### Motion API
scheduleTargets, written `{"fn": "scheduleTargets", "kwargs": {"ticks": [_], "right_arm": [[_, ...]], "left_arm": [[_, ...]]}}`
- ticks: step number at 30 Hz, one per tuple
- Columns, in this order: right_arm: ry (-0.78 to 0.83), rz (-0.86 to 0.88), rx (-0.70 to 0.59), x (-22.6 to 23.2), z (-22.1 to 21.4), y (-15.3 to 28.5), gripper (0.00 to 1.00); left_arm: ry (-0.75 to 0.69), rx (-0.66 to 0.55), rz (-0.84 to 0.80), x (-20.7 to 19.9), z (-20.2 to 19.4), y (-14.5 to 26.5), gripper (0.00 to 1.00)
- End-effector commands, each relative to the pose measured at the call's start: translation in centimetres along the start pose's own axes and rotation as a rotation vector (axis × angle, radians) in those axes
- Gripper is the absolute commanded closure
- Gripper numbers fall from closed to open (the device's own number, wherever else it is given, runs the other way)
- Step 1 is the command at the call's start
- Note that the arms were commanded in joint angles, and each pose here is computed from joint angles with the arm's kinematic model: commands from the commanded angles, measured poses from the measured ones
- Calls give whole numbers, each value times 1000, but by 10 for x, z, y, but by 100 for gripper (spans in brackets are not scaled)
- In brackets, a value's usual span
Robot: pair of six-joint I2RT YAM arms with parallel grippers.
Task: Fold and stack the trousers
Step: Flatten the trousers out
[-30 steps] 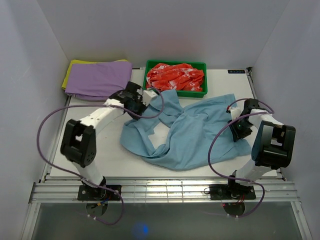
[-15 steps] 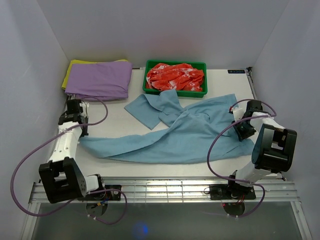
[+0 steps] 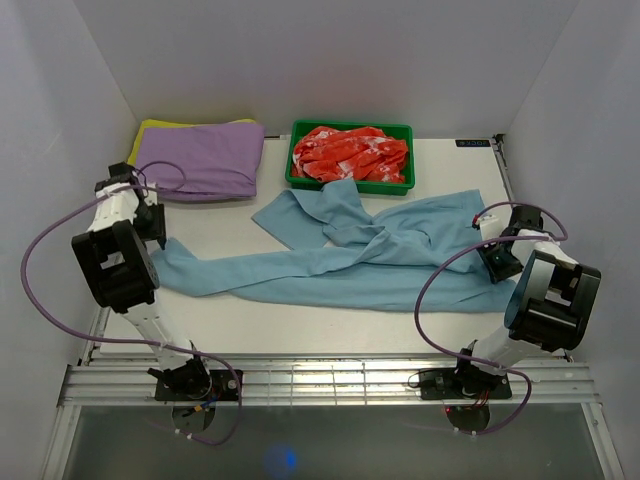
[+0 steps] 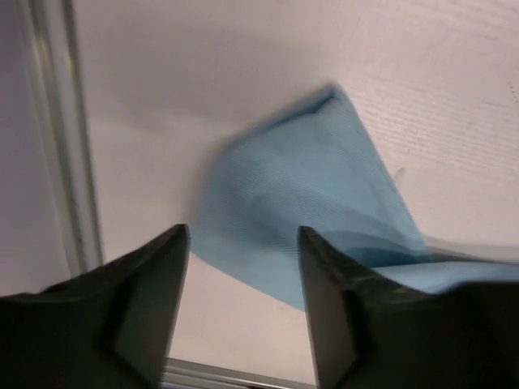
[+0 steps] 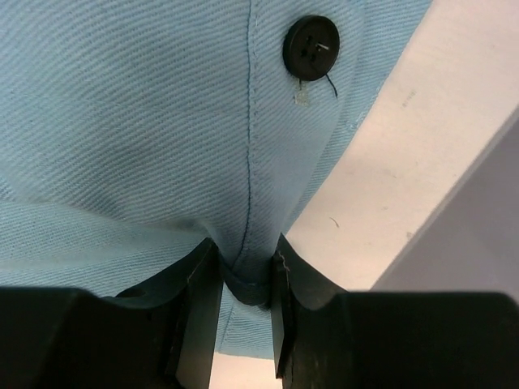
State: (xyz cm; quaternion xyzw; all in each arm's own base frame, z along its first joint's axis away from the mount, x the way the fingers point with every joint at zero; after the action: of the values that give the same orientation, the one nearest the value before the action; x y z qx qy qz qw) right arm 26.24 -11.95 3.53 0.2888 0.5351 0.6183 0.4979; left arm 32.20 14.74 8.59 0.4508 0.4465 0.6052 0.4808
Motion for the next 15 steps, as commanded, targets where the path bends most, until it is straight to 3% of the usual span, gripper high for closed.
{"fn": "scheduleTargets", "kwargs": {"ticks": [1, 3, 6, 7, 10, 12, 13, 14, 15], "right_arm": [[15, -2, 192, 2, -53, -11, 68], [12, 16, 164, 4, -47, -3, 67], [-1, 52, 112, 6, -33, 10, 64], [-2, 62, 96, 6, -29, 13, 63], [6, 106, 34, 7, -13, 28, 54], [11, 123, 19, 7, -7, 33, 47], [16, 122, 12, 3, -1, 39, 43], [19, 119, 7, 1, 1, 42, 26], [24, 116, 4, -1, 4, 45, 19]], "left_arm": [[-12, -152, -13, 13, 38, 43, 30], [-75, -260, -19, 12, 42, 72, 2], [-241, -345, -37, 1, 16, 100, 2], [-340, -318, -54, -4, -5, 90, 2], [-584, -407, -53, -16, -33, 103, 2], [-707, -400, -94, -29, -59, 85, 4], [-763, -441, -72, -31, -64, 90, 7], [-866, -442, -69, -34, -74, 77, 7], [-920, -467, -75, -38, -76, 75, 7]]}}
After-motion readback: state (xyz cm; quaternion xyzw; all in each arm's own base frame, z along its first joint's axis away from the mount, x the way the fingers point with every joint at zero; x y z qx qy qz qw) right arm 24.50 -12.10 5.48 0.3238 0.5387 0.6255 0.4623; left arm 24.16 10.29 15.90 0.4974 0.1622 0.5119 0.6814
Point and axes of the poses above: each gripper's point midway between its finger pads, its own y axis back along the fingers, its own x axis along the line the jaws close on, z = x × y, the point moved 2 cm from there along y, back along the fingers, and after that the axes turned 3 degrees about -y, right-handed, at the moved point
